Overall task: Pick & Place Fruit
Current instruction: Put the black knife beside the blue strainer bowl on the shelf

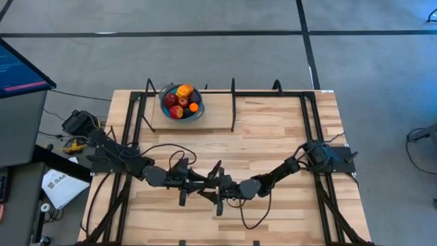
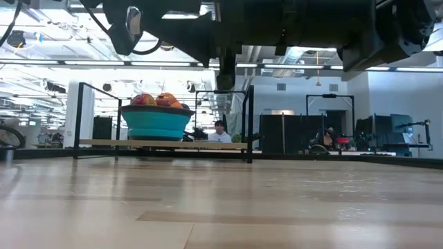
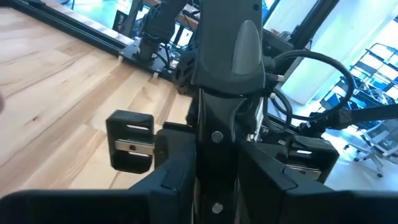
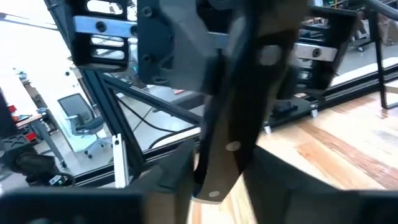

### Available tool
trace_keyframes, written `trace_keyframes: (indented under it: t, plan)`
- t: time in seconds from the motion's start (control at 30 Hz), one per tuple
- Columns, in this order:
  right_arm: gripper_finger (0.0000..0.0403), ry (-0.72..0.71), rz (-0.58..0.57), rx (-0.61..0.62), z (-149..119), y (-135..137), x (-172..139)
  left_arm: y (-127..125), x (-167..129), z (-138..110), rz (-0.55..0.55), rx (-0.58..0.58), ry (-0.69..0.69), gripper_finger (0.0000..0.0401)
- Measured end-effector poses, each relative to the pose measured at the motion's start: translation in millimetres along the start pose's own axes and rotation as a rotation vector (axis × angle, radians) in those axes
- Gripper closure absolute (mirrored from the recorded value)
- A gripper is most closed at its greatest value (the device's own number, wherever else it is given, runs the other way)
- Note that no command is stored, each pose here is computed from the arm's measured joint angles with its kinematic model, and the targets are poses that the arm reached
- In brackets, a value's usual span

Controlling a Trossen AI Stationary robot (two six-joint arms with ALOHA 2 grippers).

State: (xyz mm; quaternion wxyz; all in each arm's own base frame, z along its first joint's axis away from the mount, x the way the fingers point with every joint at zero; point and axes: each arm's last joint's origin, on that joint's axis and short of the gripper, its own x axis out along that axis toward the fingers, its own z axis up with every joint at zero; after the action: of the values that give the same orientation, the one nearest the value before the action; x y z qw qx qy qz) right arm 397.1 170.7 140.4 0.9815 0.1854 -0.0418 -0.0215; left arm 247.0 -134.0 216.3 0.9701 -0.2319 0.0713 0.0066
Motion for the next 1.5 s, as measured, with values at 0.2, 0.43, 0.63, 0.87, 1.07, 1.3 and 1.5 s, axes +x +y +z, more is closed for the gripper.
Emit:
trace_keyframes:
  t: [0.2,0.43,0.63,0.87,1.07,1.3,1.5]
  plan:
    - [0.0319,0.018,0.016,-0.009,-1,0,0,0,0,0,-0.003,0.048,-0.007,0.029]
    - [0.032,0.14,-0.032,0.009,7,2,-2,-4,-11,19,-0.038,0.151,-0.065,0.0198]
    - [0.032,0.336,-0.179,0.076,42,-6,-10,-6,-42,56,-0.057,0.199,-0.145,0.0125]
    - [0.032,0.608,-0.45,0.264,98,-41,-14,1,-88,75,-0.04,0.177,-0.093,0.0112]
    - [0.032,0.779,-0.587,0.393,126,-96,10,-4,-103,69,0.006,0.199,-0.085,0.0112]
    - [0.0308,0.84,-0.634,0.461,160,-159,44,-11,-98,56,0.027,0.237,-0.054,0.0112]
    - [0.0318,0.873,-0.694,0.498,187,-202,65,-13,-92,48,0.04,0.245,-0.027,0.0112]
